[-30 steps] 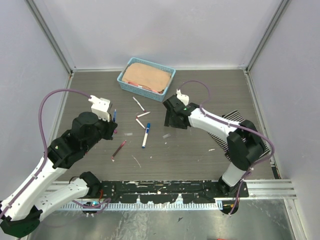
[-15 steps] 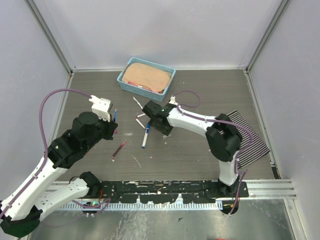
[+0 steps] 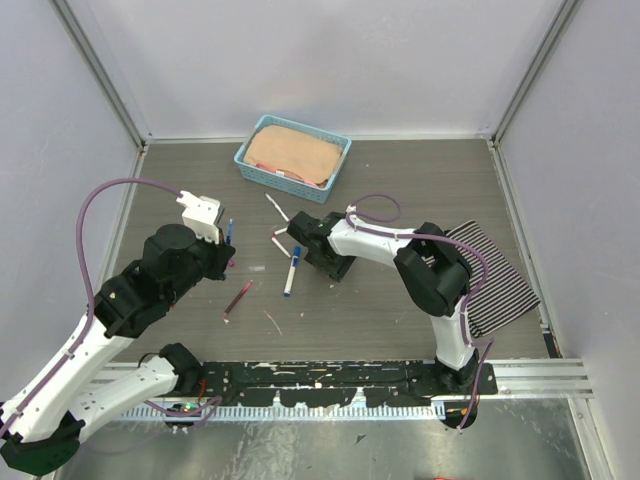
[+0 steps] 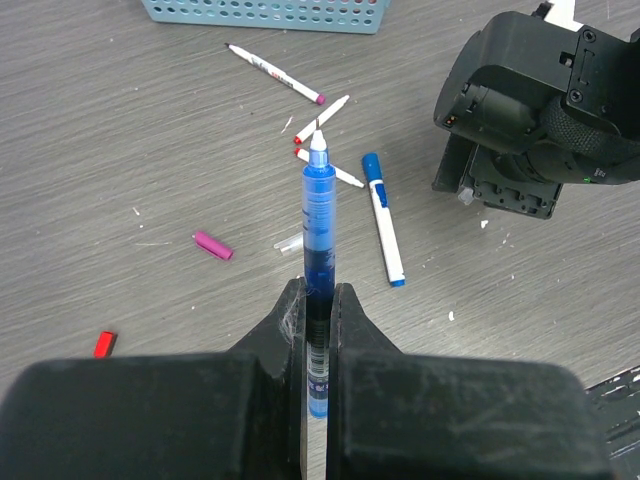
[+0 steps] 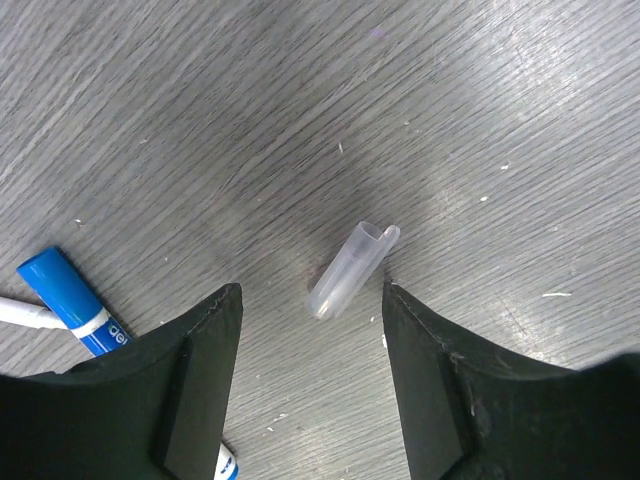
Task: Insert the pens into the pen caps
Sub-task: Adjust the pen cap at the center of the board.
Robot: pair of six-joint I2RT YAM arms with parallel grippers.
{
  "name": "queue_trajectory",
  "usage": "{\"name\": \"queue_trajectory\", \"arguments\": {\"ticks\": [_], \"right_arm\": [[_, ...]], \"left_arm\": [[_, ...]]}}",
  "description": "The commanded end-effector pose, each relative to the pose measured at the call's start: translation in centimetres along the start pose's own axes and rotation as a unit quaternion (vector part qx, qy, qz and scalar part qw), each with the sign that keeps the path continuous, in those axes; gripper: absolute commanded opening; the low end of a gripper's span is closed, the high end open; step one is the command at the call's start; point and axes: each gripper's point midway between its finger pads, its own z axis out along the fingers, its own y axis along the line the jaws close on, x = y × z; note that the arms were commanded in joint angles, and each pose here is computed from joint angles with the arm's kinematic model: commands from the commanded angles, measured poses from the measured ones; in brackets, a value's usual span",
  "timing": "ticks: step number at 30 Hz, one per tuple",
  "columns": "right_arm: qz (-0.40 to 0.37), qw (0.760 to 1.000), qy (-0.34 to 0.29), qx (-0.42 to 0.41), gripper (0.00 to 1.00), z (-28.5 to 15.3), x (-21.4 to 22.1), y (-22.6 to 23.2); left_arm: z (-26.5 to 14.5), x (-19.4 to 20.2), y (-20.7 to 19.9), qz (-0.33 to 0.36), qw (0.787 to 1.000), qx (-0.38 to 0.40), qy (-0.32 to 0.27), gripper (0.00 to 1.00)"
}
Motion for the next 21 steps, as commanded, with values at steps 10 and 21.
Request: {"name": "queue_trajectory", "arguments": {"ticks": [10, 21], "right_arm": [[0.016, 0.999, -0.036, 0.021, 0.57, 0.0, -1.6, -0.9], [0.001, 0.998, -0.047, 0.048, 0.43, 0.9, -1.8, -2.2]], "left_arm": [[0.3, -0.3, -0.2, 0.0, 1.0, 0.006, -0.008, 0.01], [0.2, -0.2, -0.2, 0.001, 1.0, 0.006, -0.008, 0.01]]}}
